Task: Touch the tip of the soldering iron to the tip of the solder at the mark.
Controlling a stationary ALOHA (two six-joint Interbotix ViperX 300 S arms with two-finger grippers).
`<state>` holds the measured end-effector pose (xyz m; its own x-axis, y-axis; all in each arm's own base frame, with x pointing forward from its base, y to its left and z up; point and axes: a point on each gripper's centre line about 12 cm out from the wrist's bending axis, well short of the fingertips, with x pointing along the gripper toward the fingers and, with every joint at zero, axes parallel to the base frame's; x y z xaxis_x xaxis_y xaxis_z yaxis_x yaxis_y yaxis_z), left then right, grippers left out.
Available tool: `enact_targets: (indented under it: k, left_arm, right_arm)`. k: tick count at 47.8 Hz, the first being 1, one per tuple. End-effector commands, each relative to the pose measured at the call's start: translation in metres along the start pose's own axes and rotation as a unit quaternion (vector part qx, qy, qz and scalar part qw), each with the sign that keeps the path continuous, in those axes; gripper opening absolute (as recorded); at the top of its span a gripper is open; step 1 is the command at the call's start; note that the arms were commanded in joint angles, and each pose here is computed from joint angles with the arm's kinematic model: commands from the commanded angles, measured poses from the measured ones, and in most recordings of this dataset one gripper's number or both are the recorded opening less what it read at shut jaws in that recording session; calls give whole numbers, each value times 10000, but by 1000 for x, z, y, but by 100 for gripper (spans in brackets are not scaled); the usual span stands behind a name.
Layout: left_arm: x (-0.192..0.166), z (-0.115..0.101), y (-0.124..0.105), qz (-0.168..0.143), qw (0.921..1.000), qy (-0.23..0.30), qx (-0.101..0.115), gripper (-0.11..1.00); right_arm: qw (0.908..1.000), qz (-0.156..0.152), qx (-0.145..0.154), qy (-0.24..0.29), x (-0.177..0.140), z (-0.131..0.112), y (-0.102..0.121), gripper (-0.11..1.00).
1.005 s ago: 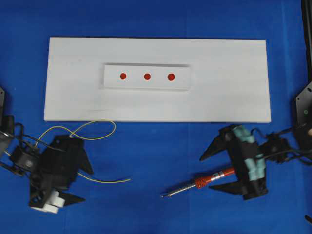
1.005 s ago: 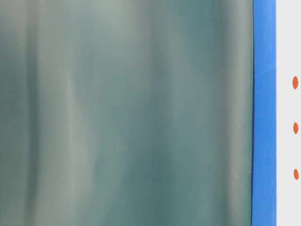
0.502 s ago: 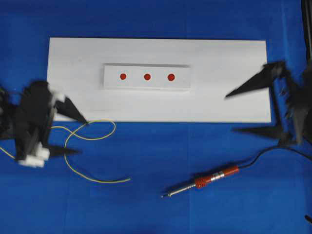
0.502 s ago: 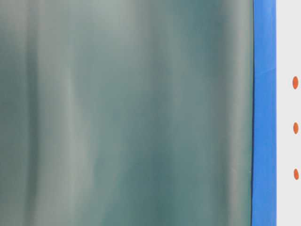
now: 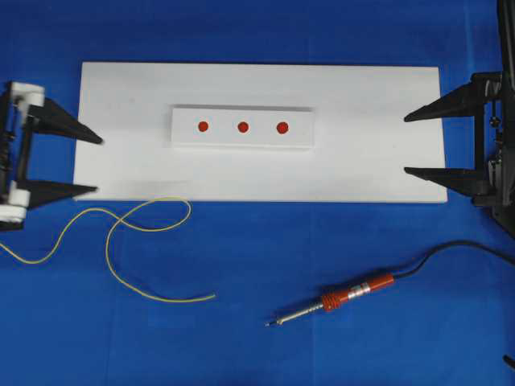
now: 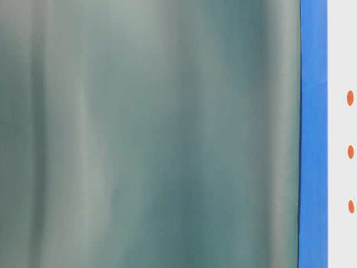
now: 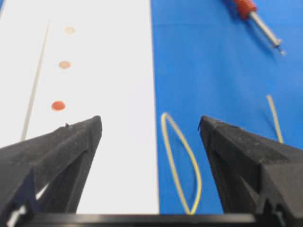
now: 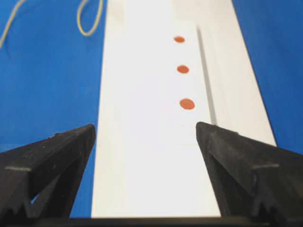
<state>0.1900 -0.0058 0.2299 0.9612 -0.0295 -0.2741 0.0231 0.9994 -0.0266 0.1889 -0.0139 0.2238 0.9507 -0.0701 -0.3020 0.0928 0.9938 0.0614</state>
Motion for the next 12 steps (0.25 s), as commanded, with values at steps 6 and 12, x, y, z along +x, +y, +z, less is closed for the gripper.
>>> enact_targets:
  k: [6,12]
  left_arm:
    - [-19,-9,3,56,9992,-393,-9,79]
    - [-25,-17,2,47,9990,-454,-6,79]
  right_arm:
    - [9997,-63,100,-222,0,-8,-3,87]
    - [9994,-107,181,-283,0,-17,-4,87]
